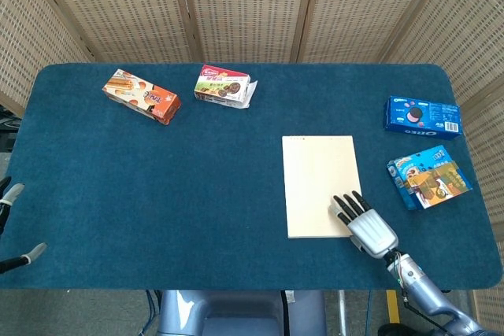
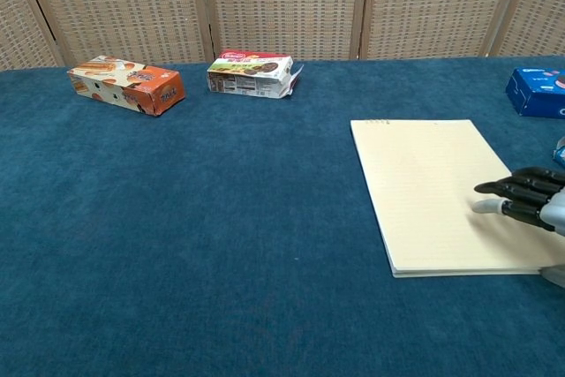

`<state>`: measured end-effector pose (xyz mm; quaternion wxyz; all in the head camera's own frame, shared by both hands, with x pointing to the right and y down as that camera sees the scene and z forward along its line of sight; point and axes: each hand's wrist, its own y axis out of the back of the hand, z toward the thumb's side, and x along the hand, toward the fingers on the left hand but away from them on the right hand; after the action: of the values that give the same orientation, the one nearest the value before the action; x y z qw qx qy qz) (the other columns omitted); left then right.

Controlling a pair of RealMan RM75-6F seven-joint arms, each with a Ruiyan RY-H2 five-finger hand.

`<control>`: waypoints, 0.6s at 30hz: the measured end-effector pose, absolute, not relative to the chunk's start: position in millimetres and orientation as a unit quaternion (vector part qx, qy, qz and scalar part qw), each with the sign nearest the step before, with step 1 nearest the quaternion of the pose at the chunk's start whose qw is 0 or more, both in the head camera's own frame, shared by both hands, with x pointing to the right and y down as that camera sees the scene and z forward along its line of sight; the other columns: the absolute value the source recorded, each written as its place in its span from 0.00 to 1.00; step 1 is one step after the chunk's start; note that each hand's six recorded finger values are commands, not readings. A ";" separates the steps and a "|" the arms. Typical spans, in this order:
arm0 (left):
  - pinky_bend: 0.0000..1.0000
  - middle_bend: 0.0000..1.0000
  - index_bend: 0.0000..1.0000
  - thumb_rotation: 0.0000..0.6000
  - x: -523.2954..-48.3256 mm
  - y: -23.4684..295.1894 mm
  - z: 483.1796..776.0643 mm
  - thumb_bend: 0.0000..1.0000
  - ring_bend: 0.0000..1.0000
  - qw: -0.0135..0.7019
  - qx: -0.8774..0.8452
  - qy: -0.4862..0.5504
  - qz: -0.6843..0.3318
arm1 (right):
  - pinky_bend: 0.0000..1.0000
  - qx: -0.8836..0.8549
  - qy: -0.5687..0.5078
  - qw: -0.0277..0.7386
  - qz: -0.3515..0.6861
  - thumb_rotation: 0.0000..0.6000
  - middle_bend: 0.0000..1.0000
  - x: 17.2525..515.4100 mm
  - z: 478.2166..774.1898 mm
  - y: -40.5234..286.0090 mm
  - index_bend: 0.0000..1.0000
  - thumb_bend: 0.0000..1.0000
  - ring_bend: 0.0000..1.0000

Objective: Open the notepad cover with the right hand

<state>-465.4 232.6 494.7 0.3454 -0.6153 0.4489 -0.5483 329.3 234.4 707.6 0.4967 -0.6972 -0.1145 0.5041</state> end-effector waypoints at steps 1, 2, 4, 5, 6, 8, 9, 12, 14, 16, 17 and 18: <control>0.00 0.00 0.00 1.00 -465.6 232.6 494.6 0.00 0.00 0.345 -0.615 0.449 -0.548 | 0.00 -0.696 -0.114 0.497 0.505 1.00 0.03 329.5 708.3 234.0 0.09 0.41 0.00; 0.00 0.00 0.00 1.00 -465.5 232.8 494.7 0.00 0.00 0.345 -0.616 0.448 -0.548 | 0.00 -0.696 -0.114 0.497 0.505 1.00 0.03 329.5 708.8 233.7 0.09 0.41 0.00; 0.00 0.00 0.00 1.00 -465.2 232.9 495.0 0.00 0.00 0.345 -0.616 0.447 -0.548 | 0.00 -0.695 -0.116 0.498 0.506 1.00 0.03 329.2 709.4 232.6 0.09 0.41 0.00; 0.00 0.00 0.00 1.00 -464.9 232.9 495.1 0.00 0.00 0.346 -0.617 0.447 -0.548 | 0.00 -0.695 -0.117 0.498 0.506 1.00 0.03 328.9 709.4 232.2 0.10 0.41 0.00; 0.00 0.00 0.00 1.00 -464.8 232.9 495.2 0.00 0.00 0.346 -0.617 0.447 -0.548 | 0.00 -0.695 -0.118 0.498 0.505 1.00 0.04 328.7 709.5 231.9 0.10 0.41 0.00; 0.00 0.00 0.00 1.00 -464.8 232.7 495.4 0.00 0.00 0.346 -0.616 0.447 -0.549 | 0.00 -0.693 -0.120 0.499 0.506 1.00 0.04 328.6 710.1 230.6 0.10 0.41 0.00; 0.00 0.00 0.00 1.00 -464.7 232.6 495.6 0.00 0.00 0.346 -0.616 0.446 -0.549 | 0.00 -0.693 -0.121 0.499 0.506 1.00 0.04 328.5 710.4 230.0 0.10 0.42 0.00; 0.00 0.00 0.00 1.00 -464.4 232.6 495.7 0.00 0.00 0.346 -0.617 0.446 -0.549 | 0.00 -0.689 -0.130 0.500 0.507 1.00 0.06 326.9 711.8 225.5 0.11 0.43 0.00; 0.00 0.00 0.00 1.00 -464.2 232.6 495.5 0.00 0.00 0.346 -0.617 0.446 -0.548 | 0.01 -0.687 -0.136 0.502 0.507 1.00 0.07 325.7 712.1 222.6 0.12 0.44 0.00; 0.00 0.00 0.00 1.00 -464.2 232.9 495.8 0.00 0.00 0.346 -0.617 0.446 -0.549 | 0.01 -0.684 -0.147 0.505 0.506 1.00 0.07 322.8 712.5 217.7 0.13 0.45 0.00; 0.00 0.00 0.00 1.00 -464.1 232.9 496.1 0.00 0.00 0.346 -0.617 0.445 -0.549 | 0.01 -0.682 -0.152 0.507 0.505 1.00 0.07 321.4 712.7 215.3 0.13 0.45 0.00; 0.00 0.00 0.00 1.00 -464.0 232.9 496.4 0.00 0.00 0.346 -0.617 0.445 -0.549 | 0.01 -0.680 -0.157 0.510 0.503 1.00 0.07 319.9 712.6 212.5 0.13 0.45 0.00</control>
<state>-464.0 232.9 496.4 0.3460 -0.6170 0.4449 -0.5492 319.9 212.5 712.6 0.5098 -0.6800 -0.1566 0.5032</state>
